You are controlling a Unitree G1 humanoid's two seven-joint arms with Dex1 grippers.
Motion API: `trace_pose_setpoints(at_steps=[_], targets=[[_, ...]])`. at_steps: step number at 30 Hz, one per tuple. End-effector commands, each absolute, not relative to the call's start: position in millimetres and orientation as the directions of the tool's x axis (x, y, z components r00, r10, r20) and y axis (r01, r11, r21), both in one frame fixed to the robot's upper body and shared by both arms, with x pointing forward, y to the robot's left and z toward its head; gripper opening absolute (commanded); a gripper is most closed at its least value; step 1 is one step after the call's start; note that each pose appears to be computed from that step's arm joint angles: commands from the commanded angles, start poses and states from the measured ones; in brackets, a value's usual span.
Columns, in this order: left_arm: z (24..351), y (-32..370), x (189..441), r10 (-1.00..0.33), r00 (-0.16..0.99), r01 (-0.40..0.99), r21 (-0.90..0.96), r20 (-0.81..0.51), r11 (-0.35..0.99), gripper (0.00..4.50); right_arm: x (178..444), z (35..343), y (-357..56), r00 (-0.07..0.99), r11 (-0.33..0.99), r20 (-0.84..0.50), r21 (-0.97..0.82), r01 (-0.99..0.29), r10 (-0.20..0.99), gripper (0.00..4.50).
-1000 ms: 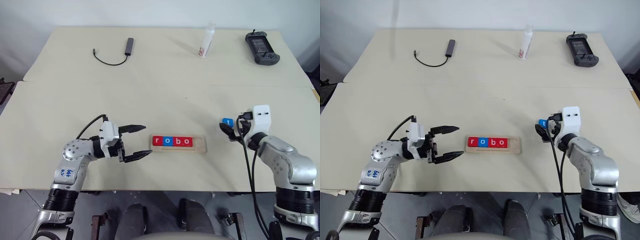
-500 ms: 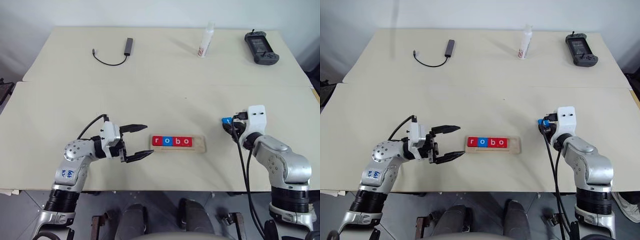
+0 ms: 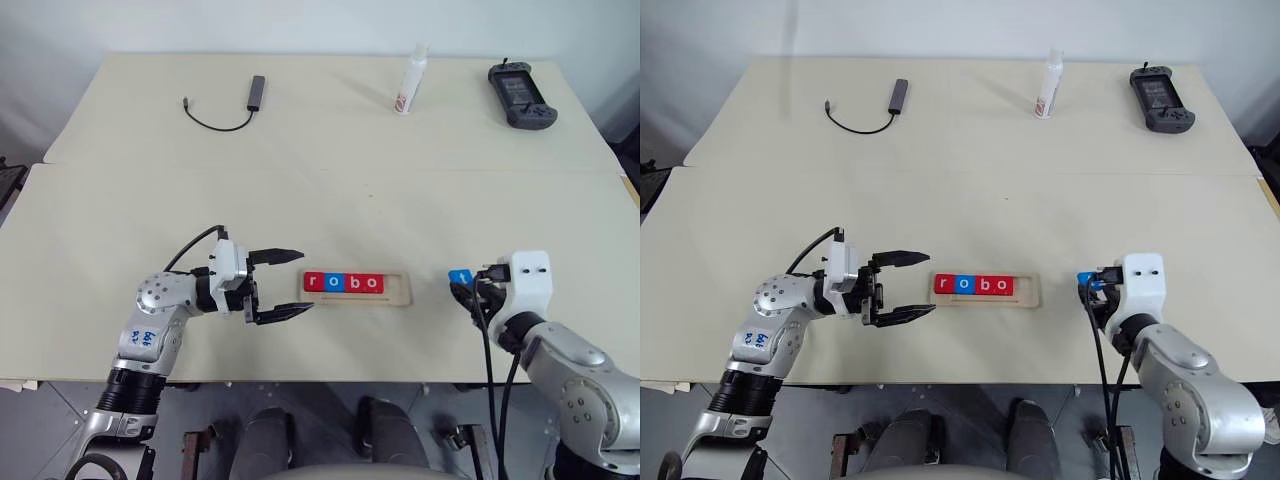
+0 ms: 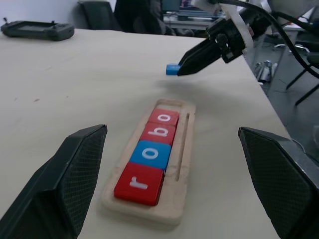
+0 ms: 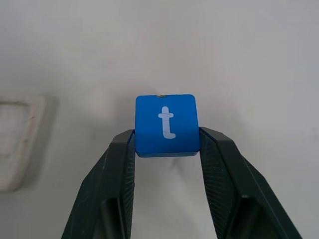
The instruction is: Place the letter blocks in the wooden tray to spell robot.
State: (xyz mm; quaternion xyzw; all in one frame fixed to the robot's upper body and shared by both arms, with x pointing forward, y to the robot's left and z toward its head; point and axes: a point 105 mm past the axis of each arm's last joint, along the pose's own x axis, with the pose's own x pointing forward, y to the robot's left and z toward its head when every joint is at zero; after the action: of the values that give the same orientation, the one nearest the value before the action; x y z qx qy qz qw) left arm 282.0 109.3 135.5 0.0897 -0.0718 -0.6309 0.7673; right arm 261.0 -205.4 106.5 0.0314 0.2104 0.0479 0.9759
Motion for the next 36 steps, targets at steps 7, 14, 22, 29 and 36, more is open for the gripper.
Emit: trace_pose_setpoints(at_steps=[7, 14, 22, 29, 36], targets=[[141.4, 107.7, 275.2, -0.99, 0.142, 0.959, 0.248, 0.0, 0.138, 4.5, 259.7, 113.5, -204.6, 0.908, 0.99, -0.394, 0.031, -0.14, 0.14, 4.15], [140.6, 112.8, 276.1, -0.985, 0.173, 0.952, 0.258, -0.008, 0.165, 4.5, 259.7, 135.6, -222.5, 0.74, 0.808, -0.491, -0.113, -0.578, 0.46, 4.48], [141.7, 116.5, 272.8, -0.978, 0.207, 0.942, 0.27, -0.005, 0.198, 4.5, 280.5, 128.5, -237.8, 0.468, 0.39, -0.619, -0.269, -0.881, 0.631, 4.48], [140.4, 116.4, 266.5, -0.972, 0.236, 0.934, 0.28, -0.015, 0.223, 4.5, 298.2, 114.0, -242.4, 0.373, 0.293, -0.679, -0.236, -0.927, 0.633, 3.88], [137.8, 122.2, 260.1, -0.961, 0.276, 0.928, 0.268, -0.024, 0.26, 4.5, 303.5, 118.1, -235.8, 0.328, 0.25, -0.676, -0.214, -0.944, 0.66, 1.53]])
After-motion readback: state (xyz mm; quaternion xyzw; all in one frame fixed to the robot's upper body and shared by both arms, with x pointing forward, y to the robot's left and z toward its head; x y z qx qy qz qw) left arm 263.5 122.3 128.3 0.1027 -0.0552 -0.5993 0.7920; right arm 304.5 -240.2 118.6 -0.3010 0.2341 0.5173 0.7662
